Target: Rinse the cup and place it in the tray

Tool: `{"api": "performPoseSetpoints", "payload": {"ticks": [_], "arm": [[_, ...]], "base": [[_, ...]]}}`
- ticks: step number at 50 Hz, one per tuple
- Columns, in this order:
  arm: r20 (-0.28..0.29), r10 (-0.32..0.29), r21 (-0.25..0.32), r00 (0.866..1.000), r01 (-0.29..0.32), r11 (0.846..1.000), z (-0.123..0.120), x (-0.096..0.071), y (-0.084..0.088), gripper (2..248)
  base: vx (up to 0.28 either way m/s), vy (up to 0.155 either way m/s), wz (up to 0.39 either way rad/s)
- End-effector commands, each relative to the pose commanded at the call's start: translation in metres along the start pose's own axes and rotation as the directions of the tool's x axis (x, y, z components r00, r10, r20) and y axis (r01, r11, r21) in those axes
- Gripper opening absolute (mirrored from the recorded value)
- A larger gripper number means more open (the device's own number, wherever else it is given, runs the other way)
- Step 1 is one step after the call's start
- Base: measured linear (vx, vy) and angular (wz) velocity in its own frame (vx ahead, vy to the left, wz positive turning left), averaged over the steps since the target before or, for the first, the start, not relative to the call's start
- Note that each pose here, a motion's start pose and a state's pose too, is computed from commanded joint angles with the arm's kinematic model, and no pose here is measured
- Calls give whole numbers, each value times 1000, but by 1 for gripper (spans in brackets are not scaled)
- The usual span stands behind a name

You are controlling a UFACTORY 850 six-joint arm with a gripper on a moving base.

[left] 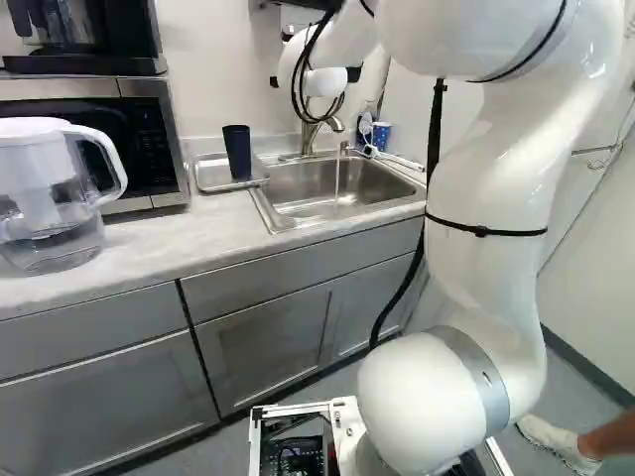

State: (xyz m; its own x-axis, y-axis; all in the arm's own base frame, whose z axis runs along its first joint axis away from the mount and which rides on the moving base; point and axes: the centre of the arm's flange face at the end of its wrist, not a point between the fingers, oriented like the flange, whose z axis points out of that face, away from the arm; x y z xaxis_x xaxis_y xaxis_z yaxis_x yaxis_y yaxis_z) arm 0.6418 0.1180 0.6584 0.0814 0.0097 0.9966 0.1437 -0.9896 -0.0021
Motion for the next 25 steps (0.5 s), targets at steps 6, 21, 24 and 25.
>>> {"api": "performPoseSetpoints", "payload": {"ticks": [6,21,24,25], "arm": [[-4,0,-2,1000,0,1000,12,0,1,247],[-16,0,6,1000,0,1000,37,-1,-6,247],[-16,0,6,1000,0,1000,37,-1,-6,247],[-16,0,6,1000,0,1000,37,-1,-6,247]], "base": [[0,0,0],[0,0,0],[0,0,0],[0,0,0]]}}
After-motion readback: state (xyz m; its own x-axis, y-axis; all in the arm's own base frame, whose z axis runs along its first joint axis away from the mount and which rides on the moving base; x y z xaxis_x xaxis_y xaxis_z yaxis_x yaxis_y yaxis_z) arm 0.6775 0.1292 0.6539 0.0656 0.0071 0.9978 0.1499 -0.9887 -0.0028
